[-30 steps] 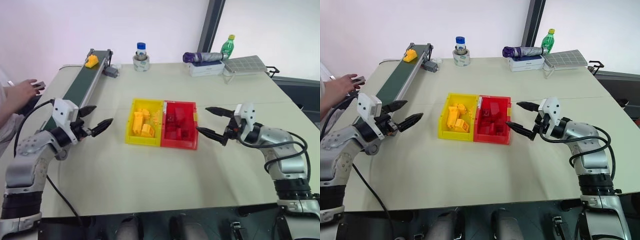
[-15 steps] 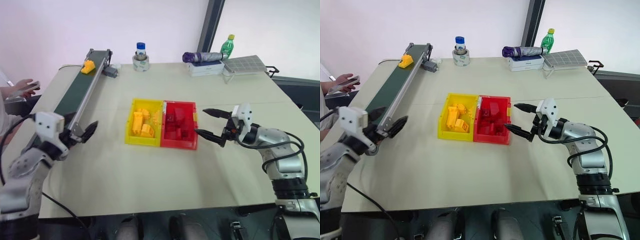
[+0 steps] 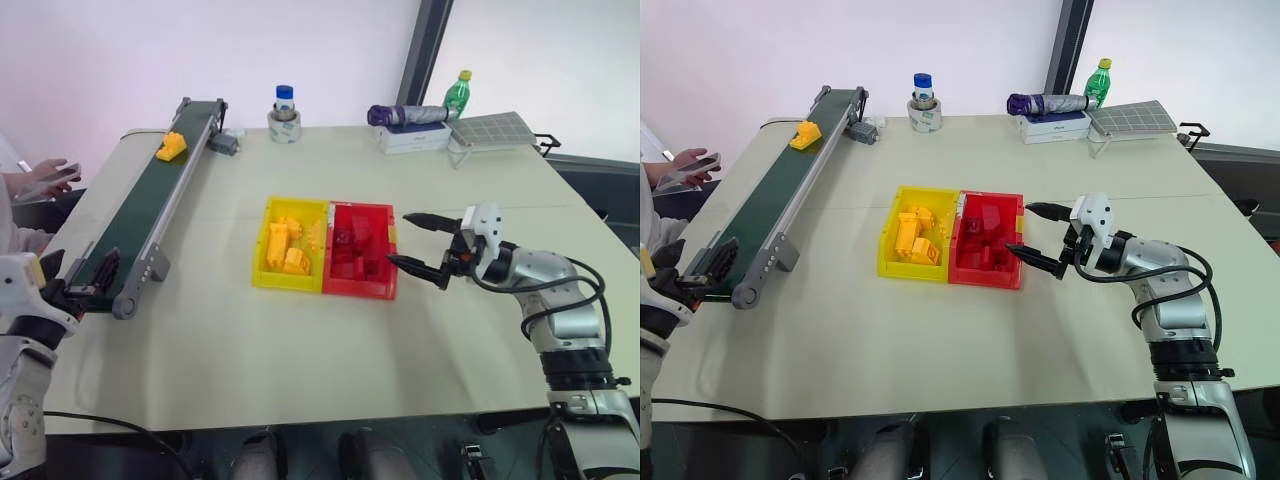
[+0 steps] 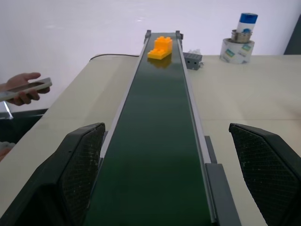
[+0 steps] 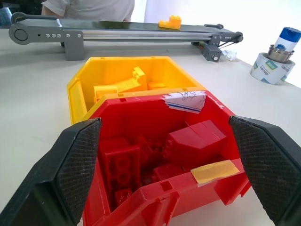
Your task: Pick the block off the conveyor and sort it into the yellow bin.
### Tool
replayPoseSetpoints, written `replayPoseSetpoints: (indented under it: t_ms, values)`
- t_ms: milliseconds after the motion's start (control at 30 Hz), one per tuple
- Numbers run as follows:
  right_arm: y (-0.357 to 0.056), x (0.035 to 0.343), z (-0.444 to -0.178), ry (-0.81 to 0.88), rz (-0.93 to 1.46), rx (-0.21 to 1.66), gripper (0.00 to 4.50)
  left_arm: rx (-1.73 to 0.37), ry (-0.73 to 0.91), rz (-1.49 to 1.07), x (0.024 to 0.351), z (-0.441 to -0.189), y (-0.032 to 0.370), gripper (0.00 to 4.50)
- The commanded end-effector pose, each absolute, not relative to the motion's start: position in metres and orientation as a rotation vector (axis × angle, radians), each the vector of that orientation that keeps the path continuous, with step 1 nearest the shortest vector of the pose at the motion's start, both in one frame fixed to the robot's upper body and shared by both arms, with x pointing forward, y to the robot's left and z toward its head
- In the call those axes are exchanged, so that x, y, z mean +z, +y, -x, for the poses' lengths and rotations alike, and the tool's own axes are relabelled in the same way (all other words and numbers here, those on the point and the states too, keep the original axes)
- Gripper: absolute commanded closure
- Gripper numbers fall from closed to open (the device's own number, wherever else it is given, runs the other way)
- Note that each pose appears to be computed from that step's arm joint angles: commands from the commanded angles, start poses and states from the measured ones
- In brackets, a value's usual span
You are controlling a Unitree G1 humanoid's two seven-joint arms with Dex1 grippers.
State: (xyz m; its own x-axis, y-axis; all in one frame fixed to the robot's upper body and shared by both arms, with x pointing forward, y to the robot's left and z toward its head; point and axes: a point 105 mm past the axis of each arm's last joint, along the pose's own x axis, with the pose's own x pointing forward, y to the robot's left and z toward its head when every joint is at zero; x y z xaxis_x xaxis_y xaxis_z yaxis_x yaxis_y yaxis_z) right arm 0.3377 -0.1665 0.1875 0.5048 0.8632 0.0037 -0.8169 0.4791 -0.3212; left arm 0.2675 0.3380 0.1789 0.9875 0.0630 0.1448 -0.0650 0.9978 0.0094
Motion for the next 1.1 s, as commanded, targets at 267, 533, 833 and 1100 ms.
replayPoseSetpoints:
  t_ms: [267,533,833,1100]
  values:
    - [-0.162,0.202,-0.336,-0.229,0.319,1.032,0.00,0.046,-0.163,-0.083,0.188,-0.267,0.342,0.04]
    - [-0.161,0.204,-0.335,-0.234,0.320,1.031,0.00,0.055,-0.158,-0.088,0.190,-0.270,0.347,0.04]
    - [-0.155,0.205,-0.337,-0.240,0.320,1.047,0.00,-0.021,-0.120,-0.144,0.223,-0.323,0.356,0.04]
    - [-0.150,0.204,-0.337,-0.244,0.322,1.055,0.00,-0.079,-0.022,-0.140,0.228,-0.382,0.358,0.04]
